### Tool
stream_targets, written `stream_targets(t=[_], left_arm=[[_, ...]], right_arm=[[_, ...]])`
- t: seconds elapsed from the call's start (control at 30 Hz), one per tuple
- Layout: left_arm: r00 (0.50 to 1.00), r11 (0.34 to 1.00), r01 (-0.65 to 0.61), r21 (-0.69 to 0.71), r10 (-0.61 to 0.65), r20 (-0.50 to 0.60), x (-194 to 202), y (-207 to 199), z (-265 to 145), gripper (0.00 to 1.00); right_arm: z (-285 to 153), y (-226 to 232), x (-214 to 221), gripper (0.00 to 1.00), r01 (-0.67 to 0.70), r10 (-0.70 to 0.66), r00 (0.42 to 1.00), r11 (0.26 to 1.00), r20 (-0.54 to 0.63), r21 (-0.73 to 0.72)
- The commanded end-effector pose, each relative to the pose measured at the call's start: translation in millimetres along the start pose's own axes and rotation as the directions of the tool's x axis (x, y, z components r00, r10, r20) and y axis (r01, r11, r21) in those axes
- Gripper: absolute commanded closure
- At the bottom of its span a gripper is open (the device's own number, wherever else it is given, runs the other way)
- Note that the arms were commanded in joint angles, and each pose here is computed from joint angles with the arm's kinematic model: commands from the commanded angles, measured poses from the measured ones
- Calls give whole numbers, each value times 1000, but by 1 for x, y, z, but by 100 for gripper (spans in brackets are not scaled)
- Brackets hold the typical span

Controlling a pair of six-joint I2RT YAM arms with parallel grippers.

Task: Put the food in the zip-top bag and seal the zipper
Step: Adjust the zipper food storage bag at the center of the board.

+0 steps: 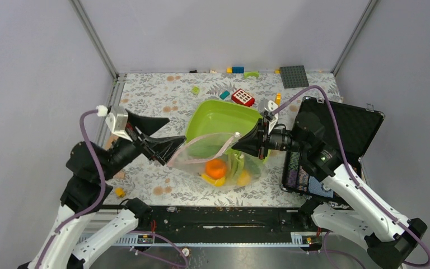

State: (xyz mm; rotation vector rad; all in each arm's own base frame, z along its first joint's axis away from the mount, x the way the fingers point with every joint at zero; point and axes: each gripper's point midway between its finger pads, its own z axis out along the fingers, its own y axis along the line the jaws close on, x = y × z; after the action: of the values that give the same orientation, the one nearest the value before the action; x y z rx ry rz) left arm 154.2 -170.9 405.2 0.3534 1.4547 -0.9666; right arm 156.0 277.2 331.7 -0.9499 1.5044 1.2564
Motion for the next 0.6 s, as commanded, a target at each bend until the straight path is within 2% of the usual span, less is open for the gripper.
stream_targets(t=[0.0,0.07,0.2,0.37,0.57], left_arm=[[984,950,-104,294,140,-106,-1,-42,29,1],[972,925,-71,374,148,-183,14,-48,44,1],[947,900,-20,435,156,-279,40,-53,69,1],[922,839,-56,541,252,-295,65,-75,75,1],[900,836,-81,542,295,-322,85,-76,82,1]], right_arm=[[-6,20,-23,100,43,-43,999,997,15,-64],[-7,22,-26,100,30,-29,999,998,20,-62],[-7,22,-30,100,-14,14,1000,999,8,-53],[-3,14,-31,100,-44,44,999,999,4,-20],[2,6,-35,100,-68,68,998,998,5,9]])
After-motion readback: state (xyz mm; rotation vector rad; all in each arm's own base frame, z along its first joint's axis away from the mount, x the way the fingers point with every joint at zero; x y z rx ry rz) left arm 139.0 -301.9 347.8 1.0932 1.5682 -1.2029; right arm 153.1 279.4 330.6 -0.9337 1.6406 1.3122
